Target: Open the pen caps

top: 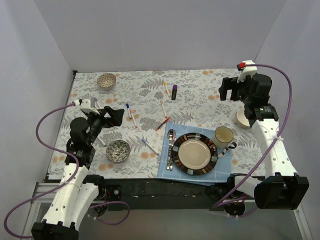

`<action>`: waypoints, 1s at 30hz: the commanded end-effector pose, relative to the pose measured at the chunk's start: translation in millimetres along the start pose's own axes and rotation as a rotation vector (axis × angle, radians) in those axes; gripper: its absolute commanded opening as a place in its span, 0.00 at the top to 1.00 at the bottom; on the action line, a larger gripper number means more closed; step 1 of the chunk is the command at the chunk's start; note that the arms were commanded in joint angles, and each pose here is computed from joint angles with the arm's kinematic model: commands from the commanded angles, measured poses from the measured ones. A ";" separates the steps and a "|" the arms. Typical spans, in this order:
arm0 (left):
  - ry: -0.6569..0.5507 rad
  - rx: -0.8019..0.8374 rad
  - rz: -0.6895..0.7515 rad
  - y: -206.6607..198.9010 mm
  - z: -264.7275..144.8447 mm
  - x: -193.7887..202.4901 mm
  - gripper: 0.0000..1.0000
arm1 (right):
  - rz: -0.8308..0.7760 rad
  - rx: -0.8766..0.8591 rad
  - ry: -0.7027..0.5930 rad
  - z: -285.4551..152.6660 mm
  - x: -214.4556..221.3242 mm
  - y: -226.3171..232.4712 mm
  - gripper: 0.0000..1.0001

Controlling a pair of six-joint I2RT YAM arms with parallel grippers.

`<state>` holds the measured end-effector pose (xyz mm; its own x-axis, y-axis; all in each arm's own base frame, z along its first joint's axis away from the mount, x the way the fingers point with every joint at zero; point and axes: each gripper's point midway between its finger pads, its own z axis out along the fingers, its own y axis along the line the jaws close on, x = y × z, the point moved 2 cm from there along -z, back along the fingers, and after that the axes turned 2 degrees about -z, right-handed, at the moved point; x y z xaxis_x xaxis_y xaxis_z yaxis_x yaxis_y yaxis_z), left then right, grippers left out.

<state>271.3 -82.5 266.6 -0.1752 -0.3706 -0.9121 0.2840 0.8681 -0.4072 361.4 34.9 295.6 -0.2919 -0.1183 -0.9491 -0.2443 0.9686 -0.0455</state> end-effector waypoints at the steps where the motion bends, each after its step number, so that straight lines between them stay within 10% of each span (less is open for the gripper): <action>1: -0.019 0.026 0.010 -6.9 0.2 -8.6 0.02 | 0.011 -0.057 -0.055 -3.9 -20.0 8.7 0.01; 18: 0.170 -0.137 -0.227 14.6 20.8 27.7 0.02 | -0.288 -0.896 -0.053 -18.1 54.2 155.4 0.02; 30: 0.356 -0.428 -0.306 64.6 60.4 68.8 0.35 | -0.267 -1.087 -0.020 -33.3 87.3 180.3 0.03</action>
<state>316.0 -80.4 165.8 -0.5262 -0.5610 -0.6390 -0.1581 0.8030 -0.5747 270.6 182.8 205.2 -0.1610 -0.3104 -0.9369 -0.9581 0.2769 0.0729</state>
